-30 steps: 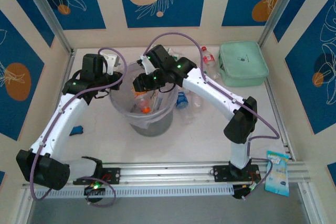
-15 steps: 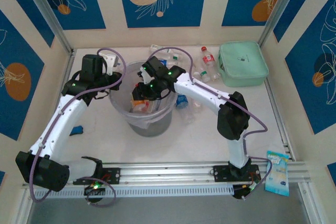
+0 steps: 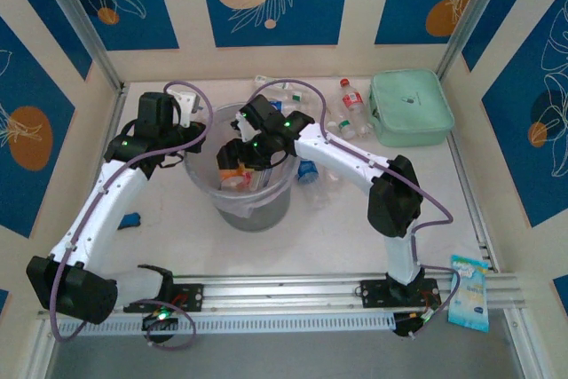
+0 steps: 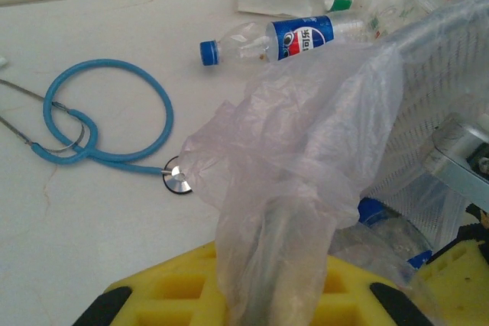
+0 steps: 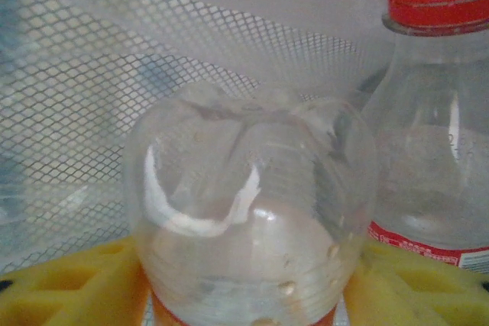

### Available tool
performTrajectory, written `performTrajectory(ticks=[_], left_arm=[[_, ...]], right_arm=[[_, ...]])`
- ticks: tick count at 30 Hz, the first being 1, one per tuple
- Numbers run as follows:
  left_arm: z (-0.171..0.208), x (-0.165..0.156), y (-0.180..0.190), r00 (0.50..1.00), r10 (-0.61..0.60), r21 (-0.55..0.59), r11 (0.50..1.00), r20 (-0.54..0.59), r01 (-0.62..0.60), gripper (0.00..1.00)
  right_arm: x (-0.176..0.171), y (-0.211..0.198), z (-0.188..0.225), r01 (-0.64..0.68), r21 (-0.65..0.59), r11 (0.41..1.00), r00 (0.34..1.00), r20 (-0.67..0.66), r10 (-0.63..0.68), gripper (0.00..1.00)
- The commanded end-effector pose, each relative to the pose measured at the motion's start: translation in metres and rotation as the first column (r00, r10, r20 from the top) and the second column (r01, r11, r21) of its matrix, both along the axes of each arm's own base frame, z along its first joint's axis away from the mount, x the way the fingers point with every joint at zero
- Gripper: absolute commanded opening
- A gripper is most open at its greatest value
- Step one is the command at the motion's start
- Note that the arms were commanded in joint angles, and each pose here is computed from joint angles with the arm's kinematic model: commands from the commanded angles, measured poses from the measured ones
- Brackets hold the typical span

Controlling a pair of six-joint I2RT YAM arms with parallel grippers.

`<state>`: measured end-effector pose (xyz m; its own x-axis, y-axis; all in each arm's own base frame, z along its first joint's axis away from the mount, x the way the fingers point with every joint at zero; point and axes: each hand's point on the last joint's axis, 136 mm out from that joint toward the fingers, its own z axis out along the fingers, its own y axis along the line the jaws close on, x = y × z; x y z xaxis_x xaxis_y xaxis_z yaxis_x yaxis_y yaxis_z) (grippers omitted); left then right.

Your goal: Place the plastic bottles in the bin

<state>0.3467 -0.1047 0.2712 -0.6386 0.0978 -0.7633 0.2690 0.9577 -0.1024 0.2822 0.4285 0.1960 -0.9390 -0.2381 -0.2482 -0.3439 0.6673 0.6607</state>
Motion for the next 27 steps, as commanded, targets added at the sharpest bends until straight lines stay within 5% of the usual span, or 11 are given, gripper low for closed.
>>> performTrajectory(ticks=[1, 18, 27], left_arm=[[-0.009, 0.000, 0.011, 1.000, 0.012, 0.058, 0.998, -0.010, -0.012, 0.00], [-0.012, 0.001, 0.011, 1.000, 0.009, 0.065, 0.998, -0.021, -0.008, 0.00], [-0.015, 0.002, 0.013, 1.000, 0.013, 0.076, 0.997, -0.029, -0.010, 0.00]], right_arm=[[-0.001, -0.015, 0.010, 0.007, -0.016, 1.000, 1.000, 0.012, -0.007, 0.74], [0.000, -0.030, 0.029, -0.053, -0.070, 0.996, 0.992, 0.107, 0.060, 0.75], [0.003, -0.055, 0.088, -0.077, -0.036, 0.996, 0.966, 0.243, 0.083, 0.81]])
